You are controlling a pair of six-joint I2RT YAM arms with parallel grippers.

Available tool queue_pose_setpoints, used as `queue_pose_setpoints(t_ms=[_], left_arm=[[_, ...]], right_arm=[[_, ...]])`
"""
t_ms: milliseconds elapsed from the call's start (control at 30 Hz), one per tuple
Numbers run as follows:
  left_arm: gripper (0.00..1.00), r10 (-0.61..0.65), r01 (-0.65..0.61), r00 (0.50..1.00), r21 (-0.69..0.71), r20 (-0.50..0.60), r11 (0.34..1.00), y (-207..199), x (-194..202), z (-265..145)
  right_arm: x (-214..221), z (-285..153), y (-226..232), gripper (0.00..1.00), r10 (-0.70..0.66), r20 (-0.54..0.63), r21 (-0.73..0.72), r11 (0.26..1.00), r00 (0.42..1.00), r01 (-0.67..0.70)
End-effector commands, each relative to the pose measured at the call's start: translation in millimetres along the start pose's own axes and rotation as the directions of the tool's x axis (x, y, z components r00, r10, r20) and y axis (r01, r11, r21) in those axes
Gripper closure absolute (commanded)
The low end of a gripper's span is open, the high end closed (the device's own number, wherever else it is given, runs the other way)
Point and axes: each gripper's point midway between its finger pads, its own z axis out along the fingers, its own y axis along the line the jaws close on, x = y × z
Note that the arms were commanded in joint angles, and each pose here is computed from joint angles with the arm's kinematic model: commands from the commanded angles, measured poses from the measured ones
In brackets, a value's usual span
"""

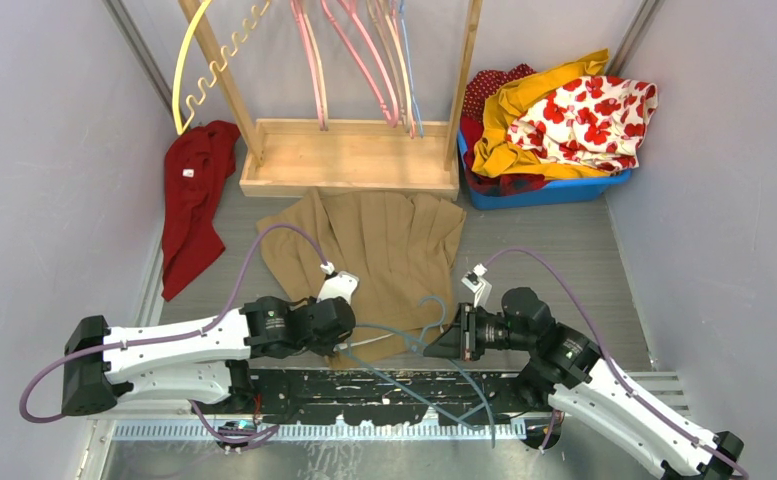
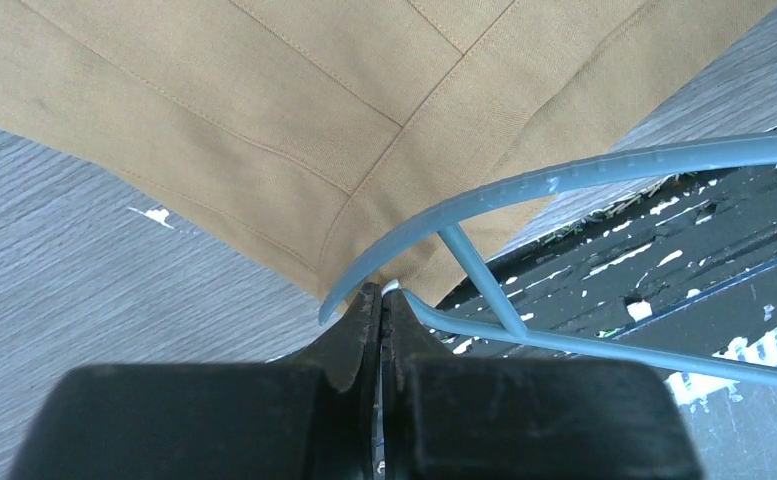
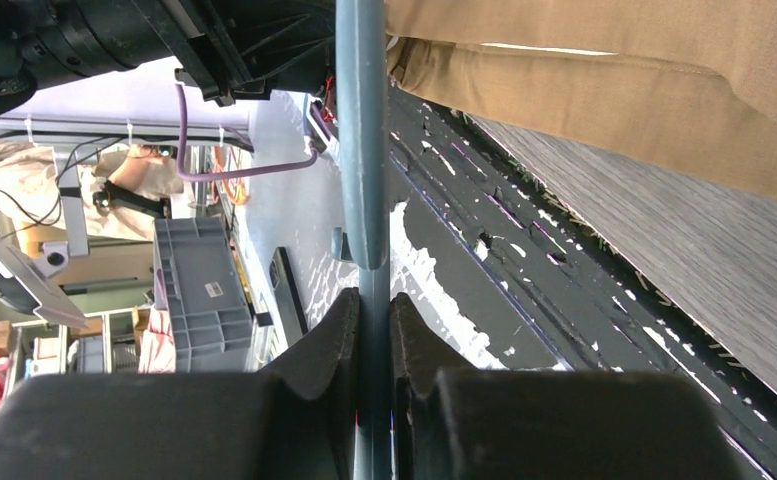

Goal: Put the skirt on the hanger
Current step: Hang the skirt on the hanger.

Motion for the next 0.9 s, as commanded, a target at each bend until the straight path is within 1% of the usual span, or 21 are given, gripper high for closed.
queue_pose_setpoints(t_ms=[0, 567, 700, 867], left_arm=[[1.0, -0.02, 0.018, 0.998, 0.025, 0.059, 1.0, -5.3, -20.4, -10.9], [1.0, -0.018, 0.017, 0.998, 0.031, 0.057, 0.999, -5.0, -20.6, -13.4], [1.0, -0.02, 0.018, 0.998, 0.039, 0.056, 0.999, -5.8, -20.3, -14.1], [1.0, -0.025, 0.023, 0.998, 0.051, 0.05, 0.998, -7.8, -18.9, -14.4]], right_arm=[[-8.8, 2.3, 19.5, 0.99, -0.035, 0.024, -0.081, 0.996, 0.999, 0.037], [-17.1, 16.4, 19.9, 0.99, -0.031, 0.038, -0.102, 0.994, 0.999, 0.035], [-19.5, 18.5, 18.1, 0.99, -0.037, 0.058, -0.107, 0.993, 0.998, 0.043], [-28.9, 21.7, 16.4, 0.99, -0.057, 0.122, -0.116, 0.991, 0.991, 0.072]])
